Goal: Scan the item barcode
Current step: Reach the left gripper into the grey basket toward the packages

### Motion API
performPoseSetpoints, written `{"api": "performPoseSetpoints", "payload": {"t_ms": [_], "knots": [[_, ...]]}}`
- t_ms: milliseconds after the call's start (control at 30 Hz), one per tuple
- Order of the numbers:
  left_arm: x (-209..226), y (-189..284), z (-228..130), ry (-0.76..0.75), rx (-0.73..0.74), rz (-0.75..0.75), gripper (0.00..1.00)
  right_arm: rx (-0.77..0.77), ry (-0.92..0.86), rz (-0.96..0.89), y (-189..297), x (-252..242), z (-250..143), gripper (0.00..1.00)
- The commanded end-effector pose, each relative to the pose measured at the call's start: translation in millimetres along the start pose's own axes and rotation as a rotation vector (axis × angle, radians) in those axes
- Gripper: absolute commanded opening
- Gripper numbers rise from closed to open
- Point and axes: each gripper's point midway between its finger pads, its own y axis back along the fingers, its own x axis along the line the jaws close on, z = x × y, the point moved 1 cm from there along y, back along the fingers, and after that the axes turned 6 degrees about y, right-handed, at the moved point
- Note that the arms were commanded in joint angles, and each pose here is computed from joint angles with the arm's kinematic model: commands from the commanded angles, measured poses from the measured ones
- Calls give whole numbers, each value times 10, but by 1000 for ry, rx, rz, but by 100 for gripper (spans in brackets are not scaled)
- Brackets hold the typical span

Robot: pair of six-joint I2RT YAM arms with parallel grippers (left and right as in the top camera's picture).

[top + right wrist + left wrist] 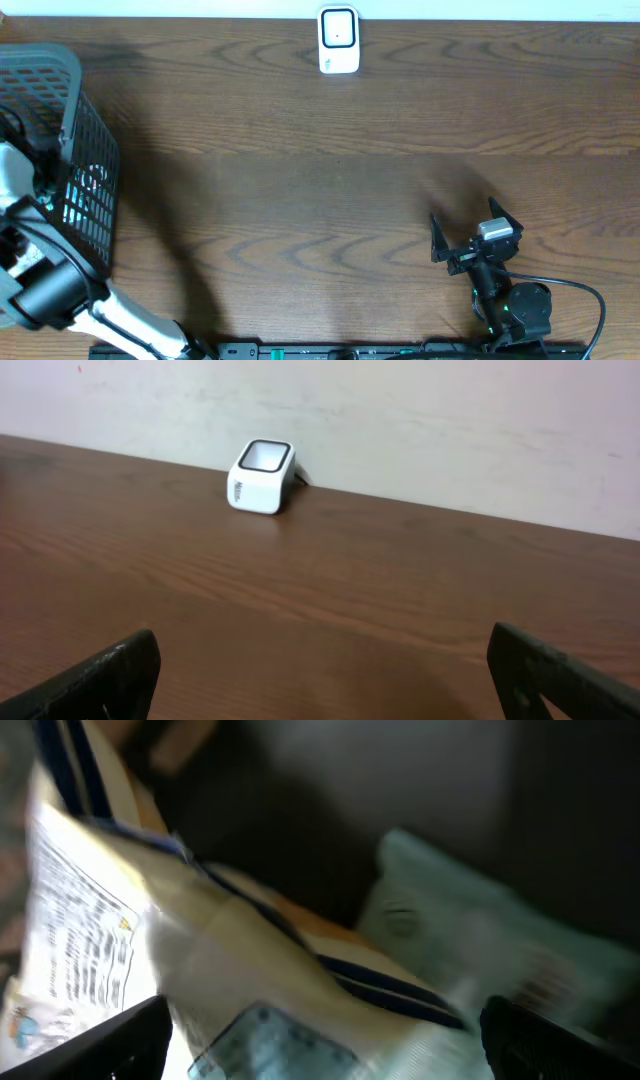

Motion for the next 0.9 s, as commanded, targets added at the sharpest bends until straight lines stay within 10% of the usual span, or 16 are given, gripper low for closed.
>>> {"api": "performPoseSetpoints", "payload": {"t_ms": [0, 200, 500, 867], "knots": [[160, -140, -27, 65, 3, 124, 98, 1, -9, 2, 1, 9, -5, 99], [122, -193, 38, 74, -23, 113, 93, 1, -9, 2, 1, 9, -5, 99], [115, -166, 109, 77, -50, 106, 8, 1, -9, 2, 1, 9, -5, 99], [377, 1265, 600, 299, -373, -18, 7, 1, -9, 2, 1, 9, -5, 99]]}}
